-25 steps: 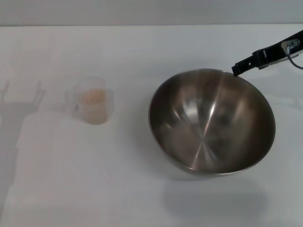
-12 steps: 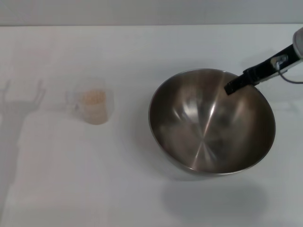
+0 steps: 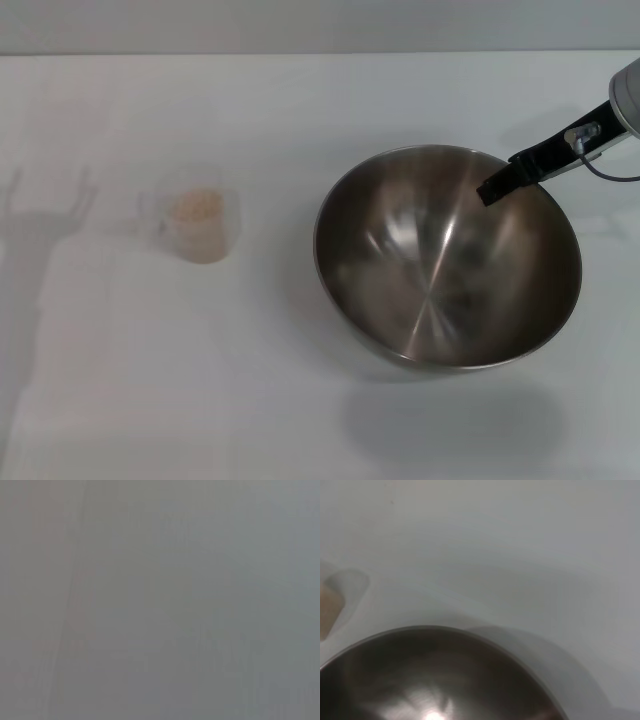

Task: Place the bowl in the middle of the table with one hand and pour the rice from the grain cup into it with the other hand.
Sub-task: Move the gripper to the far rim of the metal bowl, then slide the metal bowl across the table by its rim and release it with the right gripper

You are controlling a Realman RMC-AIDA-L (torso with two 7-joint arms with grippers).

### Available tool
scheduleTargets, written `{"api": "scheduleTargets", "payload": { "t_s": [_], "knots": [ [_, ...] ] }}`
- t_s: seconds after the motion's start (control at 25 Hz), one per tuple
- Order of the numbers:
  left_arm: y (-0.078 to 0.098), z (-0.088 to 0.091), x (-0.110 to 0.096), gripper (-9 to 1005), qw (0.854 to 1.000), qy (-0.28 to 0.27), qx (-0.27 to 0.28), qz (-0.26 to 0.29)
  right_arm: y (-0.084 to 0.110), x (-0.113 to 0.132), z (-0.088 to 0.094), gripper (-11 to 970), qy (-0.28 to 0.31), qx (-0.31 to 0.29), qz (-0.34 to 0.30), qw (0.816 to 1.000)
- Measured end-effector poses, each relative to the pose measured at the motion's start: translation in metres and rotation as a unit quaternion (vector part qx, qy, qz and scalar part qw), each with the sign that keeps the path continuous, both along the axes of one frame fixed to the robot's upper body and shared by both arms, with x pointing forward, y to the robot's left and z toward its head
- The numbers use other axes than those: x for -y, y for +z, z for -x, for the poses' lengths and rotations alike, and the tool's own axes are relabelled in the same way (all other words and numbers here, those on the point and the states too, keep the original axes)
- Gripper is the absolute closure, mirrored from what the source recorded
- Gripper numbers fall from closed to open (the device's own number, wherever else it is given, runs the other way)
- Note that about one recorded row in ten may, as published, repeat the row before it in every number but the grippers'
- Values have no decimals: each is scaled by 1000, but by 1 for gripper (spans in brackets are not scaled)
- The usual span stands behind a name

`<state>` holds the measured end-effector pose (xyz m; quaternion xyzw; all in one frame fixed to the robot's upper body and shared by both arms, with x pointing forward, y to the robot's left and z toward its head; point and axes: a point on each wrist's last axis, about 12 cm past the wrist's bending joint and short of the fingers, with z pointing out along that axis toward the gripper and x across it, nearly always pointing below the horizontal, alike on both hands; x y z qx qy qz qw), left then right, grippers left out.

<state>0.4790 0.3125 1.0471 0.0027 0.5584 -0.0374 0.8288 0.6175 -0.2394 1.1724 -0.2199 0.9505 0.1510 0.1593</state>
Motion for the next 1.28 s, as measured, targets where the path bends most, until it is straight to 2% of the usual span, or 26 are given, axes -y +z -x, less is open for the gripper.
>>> {"api": "scheduleTargets", "payload": {
  "t_s": [0.4, 0.84, 1.28],
  "knots": [
    [0, -1, 0, 150, 1000, 0, 1, 0, -6, -1, 0, 742, 3, -11, 14, 1000],
    [1, -1, 0, 151, 1000, 0, 1, 0, -4, -1, -1, 921, 7, -1, 13, 1000],
    [1, -1, 0, 151, 1000, 0, 1, 0, 17, 4, -11, 937, -18, 58, -44, 997]
  ]
}}
